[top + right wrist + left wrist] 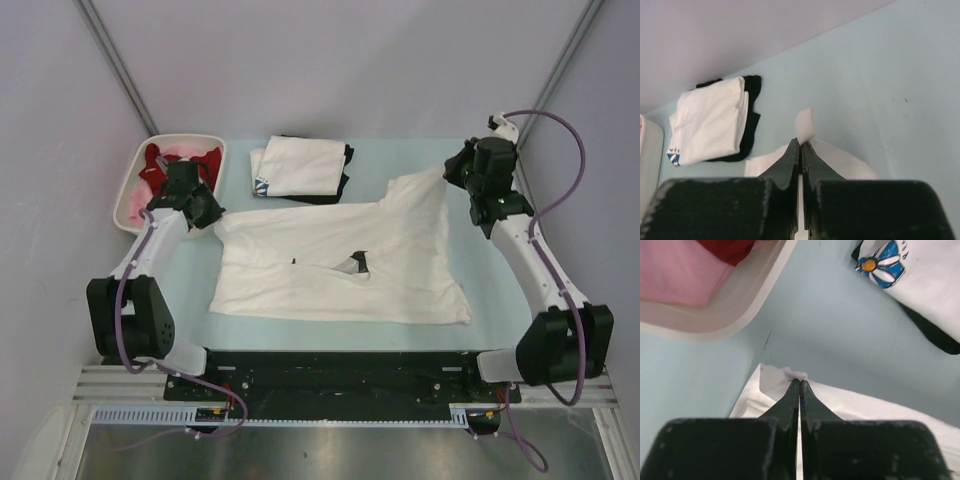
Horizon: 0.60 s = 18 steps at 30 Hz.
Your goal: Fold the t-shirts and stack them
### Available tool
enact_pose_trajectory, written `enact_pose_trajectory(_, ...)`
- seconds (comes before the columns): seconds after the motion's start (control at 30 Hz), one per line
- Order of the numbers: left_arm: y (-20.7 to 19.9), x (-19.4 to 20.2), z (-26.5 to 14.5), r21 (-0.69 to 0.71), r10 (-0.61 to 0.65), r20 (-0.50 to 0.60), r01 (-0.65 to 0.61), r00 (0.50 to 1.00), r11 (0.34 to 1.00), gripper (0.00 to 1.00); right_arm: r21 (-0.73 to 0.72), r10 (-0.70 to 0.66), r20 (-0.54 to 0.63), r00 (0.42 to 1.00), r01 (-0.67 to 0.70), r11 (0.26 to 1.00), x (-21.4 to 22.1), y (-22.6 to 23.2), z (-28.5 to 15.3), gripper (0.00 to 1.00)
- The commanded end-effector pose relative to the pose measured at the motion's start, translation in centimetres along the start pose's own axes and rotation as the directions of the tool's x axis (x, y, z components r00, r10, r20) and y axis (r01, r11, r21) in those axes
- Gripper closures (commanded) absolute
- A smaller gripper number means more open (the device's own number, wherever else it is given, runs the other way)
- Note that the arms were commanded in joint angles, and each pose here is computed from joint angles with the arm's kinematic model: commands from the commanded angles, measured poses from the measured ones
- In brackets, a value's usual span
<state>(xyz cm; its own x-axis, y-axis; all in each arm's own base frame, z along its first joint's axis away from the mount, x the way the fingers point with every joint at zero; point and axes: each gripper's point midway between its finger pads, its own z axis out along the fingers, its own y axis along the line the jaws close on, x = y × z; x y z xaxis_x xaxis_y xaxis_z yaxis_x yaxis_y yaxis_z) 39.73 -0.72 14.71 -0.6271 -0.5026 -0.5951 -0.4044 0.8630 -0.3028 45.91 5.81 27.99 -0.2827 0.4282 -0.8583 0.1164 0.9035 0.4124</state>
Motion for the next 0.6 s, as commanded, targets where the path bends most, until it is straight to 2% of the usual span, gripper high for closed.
enact_pose_trajectory(0.0,0.8,0.8,-1.9,0.024,0.009,0.024,-0.009,1.0,1.0,1.0,0.077,-0.022,-0.014,1.0,0.023,0.997,1.5,-2.6,-4.1,1.0)
enact_pose_trajectory(0.17,2.2,1.1,-3.9,-0.009,0.041,0.066,-0.041,0.997,0.999,1.0,0.088,-0.031,-0.038,0.999,0.034,0.996,3.3,-3.9,-8.5,1.0)
enact_pose_trajectory(0.37,3.4,1.8,-5.5,-0.033,0.062,0.095,-0.059,0.994,0.998,1.0,0.133,-0.031,-0.061,0.998,0.039,0.99,5.5,-5.7,-11.5,1.0)
enact_pose_trajectory(0.57,4.5,4.8,-5.5,-0.031,0.063,0.04,-0.062,0.997,0.998,1.0,0.179,0.021,-0.098,0.995,-0.004,0.984,8.6,-7.6,-14.1,1.0)
